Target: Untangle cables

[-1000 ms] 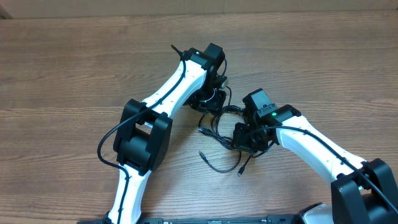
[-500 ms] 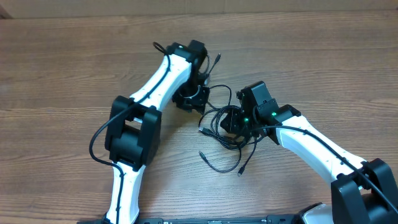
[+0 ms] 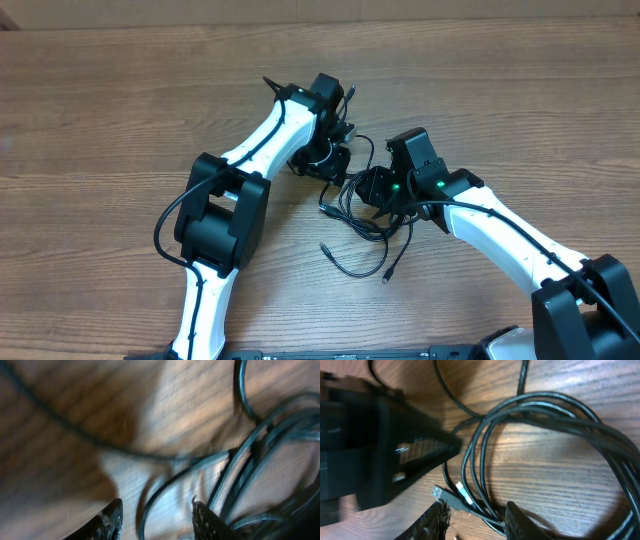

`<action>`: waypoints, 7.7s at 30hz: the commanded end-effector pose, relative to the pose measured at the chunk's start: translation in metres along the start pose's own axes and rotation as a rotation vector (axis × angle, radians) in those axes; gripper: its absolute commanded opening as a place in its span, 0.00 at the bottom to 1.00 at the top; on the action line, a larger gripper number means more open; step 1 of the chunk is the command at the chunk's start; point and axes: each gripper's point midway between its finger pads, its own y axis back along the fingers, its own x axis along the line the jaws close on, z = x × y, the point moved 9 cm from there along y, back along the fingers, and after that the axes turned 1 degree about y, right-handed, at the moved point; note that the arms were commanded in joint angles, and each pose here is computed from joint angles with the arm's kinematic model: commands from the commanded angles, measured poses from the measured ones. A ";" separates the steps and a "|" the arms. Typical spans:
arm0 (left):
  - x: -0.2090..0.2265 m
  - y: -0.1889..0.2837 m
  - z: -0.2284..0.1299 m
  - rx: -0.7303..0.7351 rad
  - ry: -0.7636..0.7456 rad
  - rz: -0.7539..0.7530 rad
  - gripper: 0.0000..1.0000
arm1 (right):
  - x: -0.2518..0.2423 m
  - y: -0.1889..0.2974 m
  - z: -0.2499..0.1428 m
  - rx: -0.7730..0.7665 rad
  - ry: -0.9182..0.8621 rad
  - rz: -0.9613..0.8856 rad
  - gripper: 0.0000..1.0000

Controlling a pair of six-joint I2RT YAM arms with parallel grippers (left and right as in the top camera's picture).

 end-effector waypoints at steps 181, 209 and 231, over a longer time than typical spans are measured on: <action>-0.032 0.048 -0.049 0.065 0.180 -0.379 0.66 | -0.048 0.001 0.039 0.326 -0.238 0.503 0.04; 0.015 0.043 -0.059 0.049 0.348 0.319 0.18 | -0.031 0.009 0.053 0.327 -0.226 0.680 0.04; 0.096 0.073 -0.082 0.061 0.650 0.563 0.27 | -0.048 0.000 0.043 0.295 -0.231 0.494 0.04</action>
